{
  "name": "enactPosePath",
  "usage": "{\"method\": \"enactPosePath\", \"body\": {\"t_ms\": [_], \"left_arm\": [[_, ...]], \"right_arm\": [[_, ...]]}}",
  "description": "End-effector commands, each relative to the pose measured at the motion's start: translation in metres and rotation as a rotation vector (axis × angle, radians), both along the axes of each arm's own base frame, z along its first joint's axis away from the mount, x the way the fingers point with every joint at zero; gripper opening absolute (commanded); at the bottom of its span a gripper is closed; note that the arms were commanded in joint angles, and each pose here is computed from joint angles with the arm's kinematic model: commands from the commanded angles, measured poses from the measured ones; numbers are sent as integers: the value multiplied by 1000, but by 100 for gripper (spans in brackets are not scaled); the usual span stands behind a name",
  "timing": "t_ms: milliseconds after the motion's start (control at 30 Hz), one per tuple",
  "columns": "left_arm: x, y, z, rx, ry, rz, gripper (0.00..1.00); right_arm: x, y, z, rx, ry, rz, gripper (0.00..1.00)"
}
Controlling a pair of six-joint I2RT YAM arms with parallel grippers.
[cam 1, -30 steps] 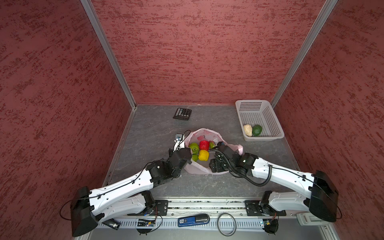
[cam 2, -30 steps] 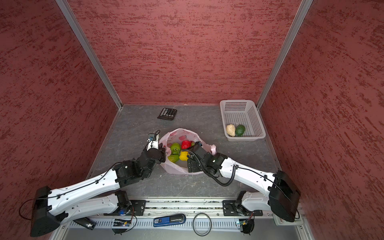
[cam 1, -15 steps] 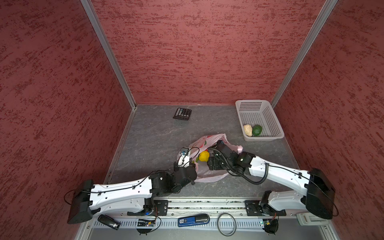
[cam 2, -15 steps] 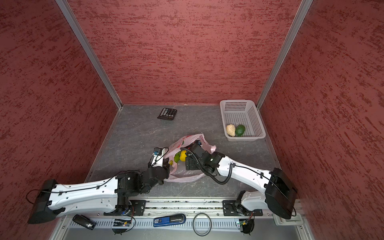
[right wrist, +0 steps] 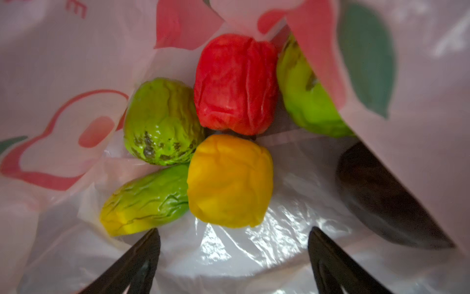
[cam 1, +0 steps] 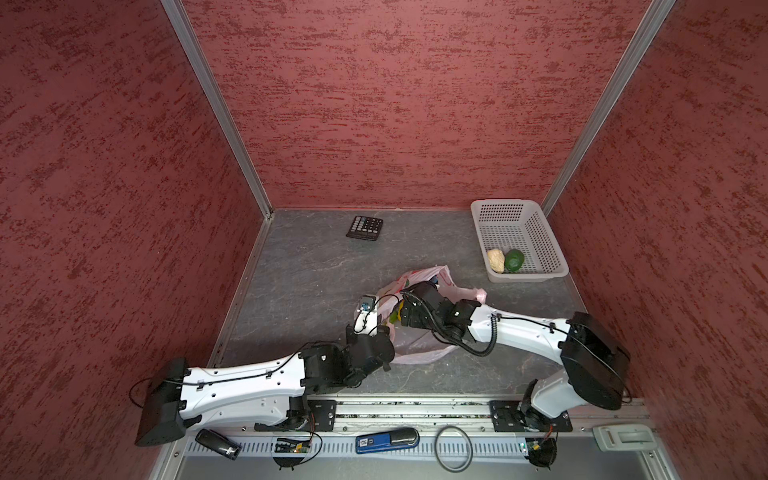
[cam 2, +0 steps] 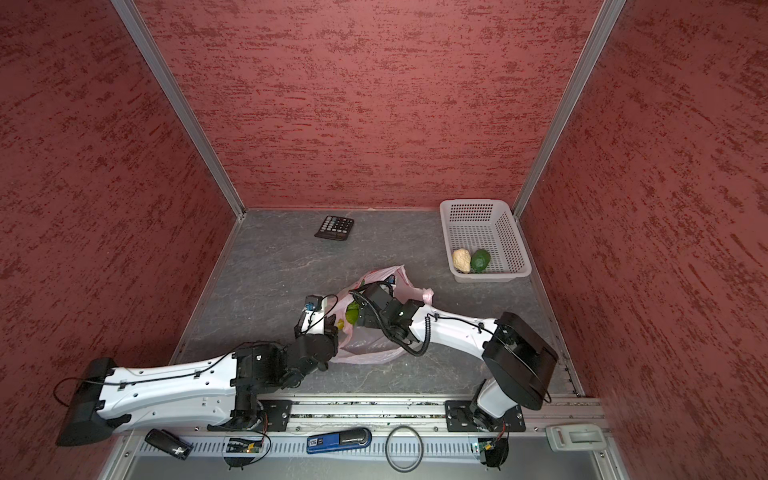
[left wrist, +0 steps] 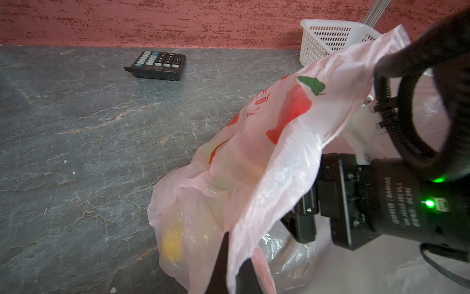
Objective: Untie the knot of the plastic bag and take out the fruit
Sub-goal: 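Reach the right gripper down toward the fruits inside the bag, then grasp the yellow fruit with the right gripper and lift it out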
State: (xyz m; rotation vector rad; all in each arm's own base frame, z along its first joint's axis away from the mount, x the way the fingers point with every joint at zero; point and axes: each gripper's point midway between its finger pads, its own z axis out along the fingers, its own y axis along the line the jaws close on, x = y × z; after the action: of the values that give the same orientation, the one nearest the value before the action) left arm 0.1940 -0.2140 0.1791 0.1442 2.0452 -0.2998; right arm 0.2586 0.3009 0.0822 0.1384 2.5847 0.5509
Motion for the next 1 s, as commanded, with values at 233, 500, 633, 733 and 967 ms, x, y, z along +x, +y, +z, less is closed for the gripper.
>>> {"method": "enactPosePath", "body": {"t_ms": [233, 500, 633, 733, 967], "left_arm": [[3, 4, -2, -1, 0, 18, 0], [8, 7, 1, -6, -5, 27, 0], [11, 9, 1, -15, -7, 39, 0], [13, 10, 1, -23, -11, 45, 0], [19, 13, 3, -33, -19, 64, 0]], "right_arm": [[36, 21, -8, 52, -31, -82, 90], [35, 19, -26, 24, -4, -82, 64], [31, 19, -23, 42, -3, -63, 57], [27, 23, -11, 68, -14, -23, 53], [11, 26, 29, 100, -28, 71, 50]]}}
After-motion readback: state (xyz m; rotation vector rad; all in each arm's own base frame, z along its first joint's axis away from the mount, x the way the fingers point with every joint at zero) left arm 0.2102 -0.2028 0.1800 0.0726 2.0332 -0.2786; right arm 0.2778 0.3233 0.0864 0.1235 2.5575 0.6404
